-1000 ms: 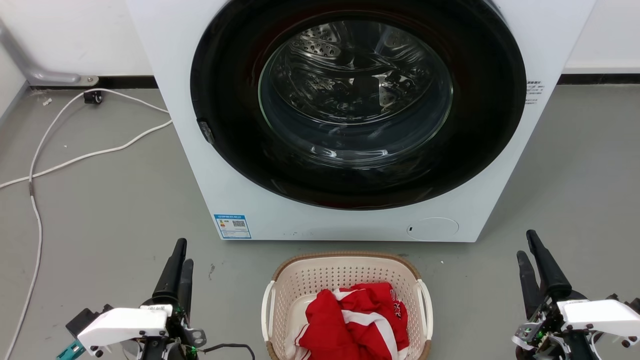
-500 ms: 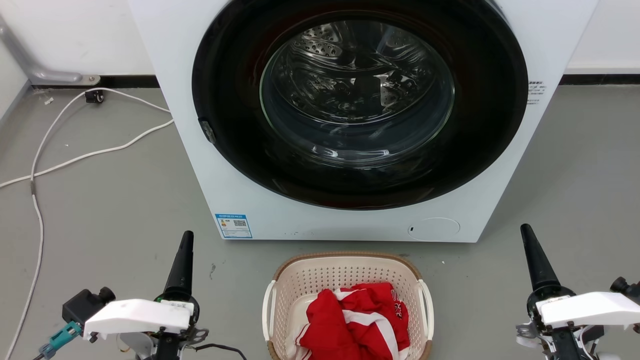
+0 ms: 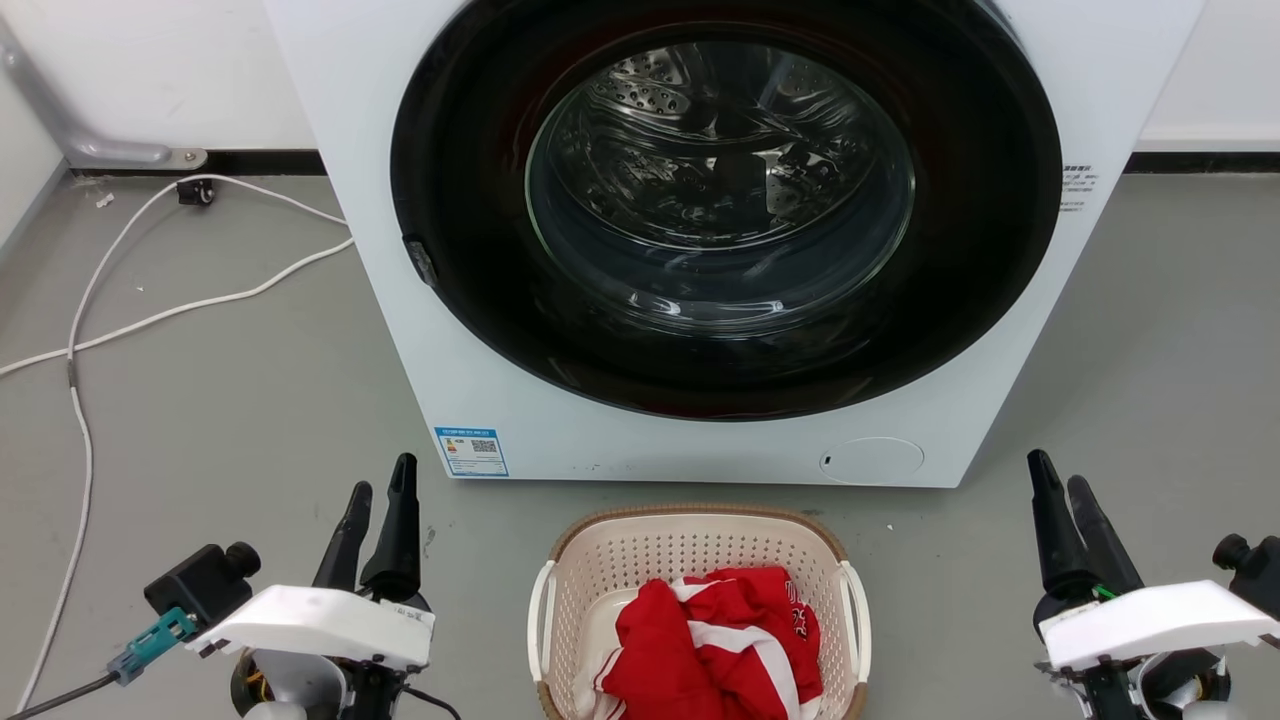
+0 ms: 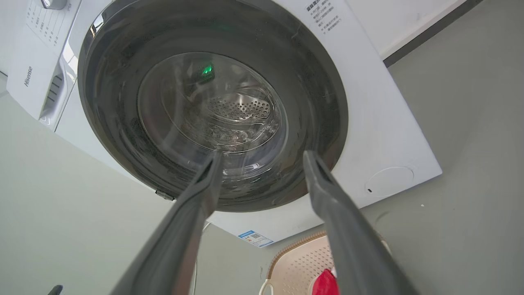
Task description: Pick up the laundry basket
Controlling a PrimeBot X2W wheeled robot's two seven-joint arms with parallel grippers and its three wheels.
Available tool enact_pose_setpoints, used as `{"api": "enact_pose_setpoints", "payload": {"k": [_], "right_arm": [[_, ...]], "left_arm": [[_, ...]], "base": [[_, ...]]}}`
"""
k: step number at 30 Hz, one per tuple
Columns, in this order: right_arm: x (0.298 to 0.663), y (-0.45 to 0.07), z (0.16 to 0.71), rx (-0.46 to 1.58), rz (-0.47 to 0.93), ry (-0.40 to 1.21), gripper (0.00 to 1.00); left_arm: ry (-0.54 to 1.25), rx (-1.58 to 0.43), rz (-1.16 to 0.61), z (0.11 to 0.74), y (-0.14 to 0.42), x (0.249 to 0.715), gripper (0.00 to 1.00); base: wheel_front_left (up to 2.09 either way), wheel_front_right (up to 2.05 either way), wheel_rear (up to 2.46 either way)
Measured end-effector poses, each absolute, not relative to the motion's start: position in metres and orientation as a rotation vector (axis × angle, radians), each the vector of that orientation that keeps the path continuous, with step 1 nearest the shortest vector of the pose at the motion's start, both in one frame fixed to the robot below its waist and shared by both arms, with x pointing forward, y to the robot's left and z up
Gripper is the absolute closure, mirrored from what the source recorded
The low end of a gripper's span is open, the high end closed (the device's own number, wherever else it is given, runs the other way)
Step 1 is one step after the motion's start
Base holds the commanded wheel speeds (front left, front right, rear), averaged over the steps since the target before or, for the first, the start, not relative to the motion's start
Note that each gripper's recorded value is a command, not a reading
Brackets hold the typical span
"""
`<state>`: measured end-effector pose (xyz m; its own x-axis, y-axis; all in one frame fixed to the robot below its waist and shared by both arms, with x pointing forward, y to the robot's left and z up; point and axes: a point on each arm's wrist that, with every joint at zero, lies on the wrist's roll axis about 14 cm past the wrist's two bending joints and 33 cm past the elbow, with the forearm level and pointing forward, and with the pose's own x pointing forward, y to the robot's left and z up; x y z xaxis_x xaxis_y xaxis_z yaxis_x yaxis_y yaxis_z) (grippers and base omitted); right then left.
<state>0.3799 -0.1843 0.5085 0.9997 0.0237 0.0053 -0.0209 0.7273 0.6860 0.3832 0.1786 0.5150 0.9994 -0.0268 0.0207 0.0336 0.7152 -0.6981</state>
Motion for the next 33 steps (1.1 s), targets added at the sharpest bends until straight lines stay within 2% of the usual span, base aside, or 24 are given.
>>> {"api": "enact_pose_setpoints", "payload": {"k": [33], "right_arm": [[0.37, -0.177, 0.514, 0.287, 0.075, 0.026, 0.0]], "left_arm": [[-0.059, -0.355, -0.074, 0.522, 0.17, 0.381, 0.0]], "base": [[0.0, 0.0, 0.0]]}}
